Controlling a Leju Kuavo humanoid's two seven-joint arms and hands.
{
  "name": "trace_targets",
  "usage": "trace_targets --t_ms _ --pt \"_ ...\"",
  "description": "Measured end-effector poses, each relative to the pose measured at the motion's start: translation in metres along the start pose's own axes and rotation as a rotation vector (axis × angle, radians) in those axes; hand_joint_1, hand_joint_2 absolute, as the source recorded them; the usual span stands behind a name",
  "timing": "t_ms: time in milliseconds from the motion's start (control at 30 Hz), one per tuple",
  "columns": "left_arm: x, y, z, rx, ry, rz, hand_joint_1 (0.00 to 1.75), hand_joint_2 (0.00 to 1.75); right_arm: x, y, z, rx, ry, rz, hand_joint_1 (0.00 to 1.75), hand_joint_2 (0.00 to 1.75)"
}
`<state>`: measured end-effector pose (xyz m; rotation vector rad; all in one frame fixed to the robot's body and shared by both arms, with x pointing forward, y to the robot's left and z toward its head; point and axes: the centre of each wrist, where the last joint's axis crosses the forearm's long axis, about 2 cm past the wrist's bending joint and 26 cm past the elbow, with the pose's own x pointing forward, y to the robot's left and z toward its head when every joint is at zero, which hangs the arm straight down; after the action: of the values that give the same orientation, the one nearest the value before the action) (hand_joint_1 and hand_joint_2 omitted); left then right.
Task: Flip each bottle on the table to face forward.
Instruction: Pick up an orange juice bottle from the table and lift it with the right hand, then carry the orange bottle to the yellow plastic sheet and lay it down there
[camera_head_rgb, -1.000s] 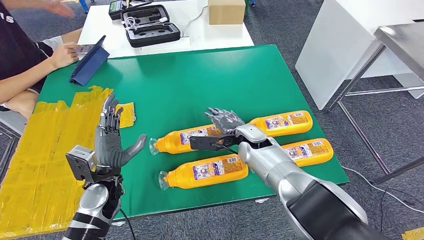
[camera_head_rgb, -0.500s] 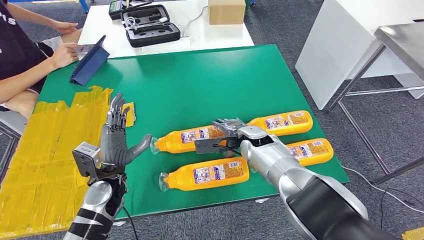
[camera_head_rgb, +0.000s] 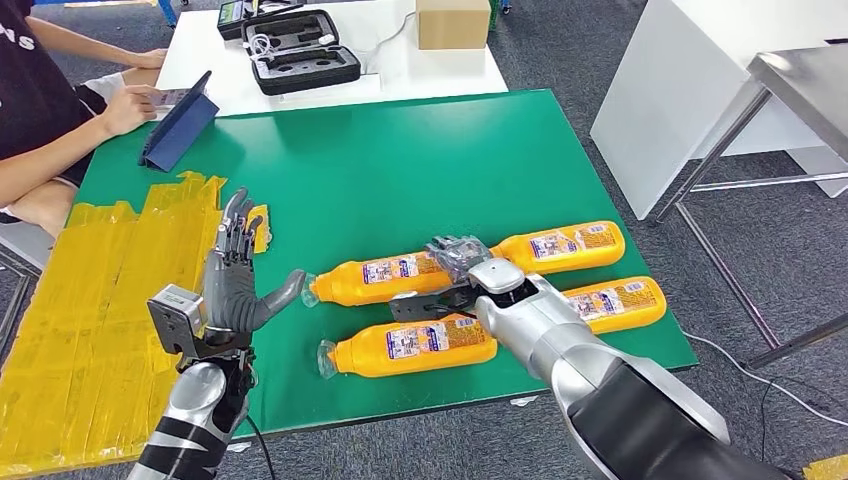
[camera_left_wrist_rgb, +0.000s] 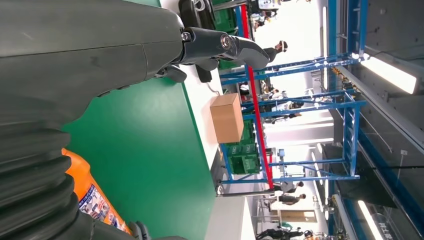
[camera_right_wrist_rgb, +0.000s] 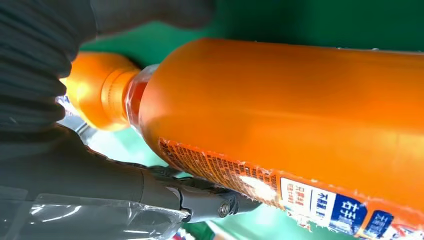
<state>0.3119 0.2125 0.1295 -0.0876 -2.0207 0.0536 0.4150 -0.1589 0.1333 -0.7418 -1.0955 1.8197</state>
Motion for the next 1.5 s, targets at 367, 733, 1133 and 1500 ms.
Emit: trace_targets --t_ms 367,733,1133,1500 --pt "-0.003 0.001 0.007 0.014 0.02 -0.007 0.0 1.75 0.006 0.011 0.002 -0.107 0.017 0.046 1.75 1.75" --pt "-0.003 0.0 0.008 0.011 0.027 -0.02 0.0 1.75 0.008 0.017 0.003 -0.256 0.033 0.027 1.75 1.75" --pt "0.015 -0.009 0.0 -0.049 -0.034 -0.099 0.0 1.75 0.01 0.007 0.013 -0.781 -0.023 -0.569 1.75 1.75" --pt "0.02 -0.012 -0.001 -0.057 -0.052 -0.097 0.0 1.75 0.009 0.009 0.022 -0.867 0.003 -0.719 1.75 1.75"
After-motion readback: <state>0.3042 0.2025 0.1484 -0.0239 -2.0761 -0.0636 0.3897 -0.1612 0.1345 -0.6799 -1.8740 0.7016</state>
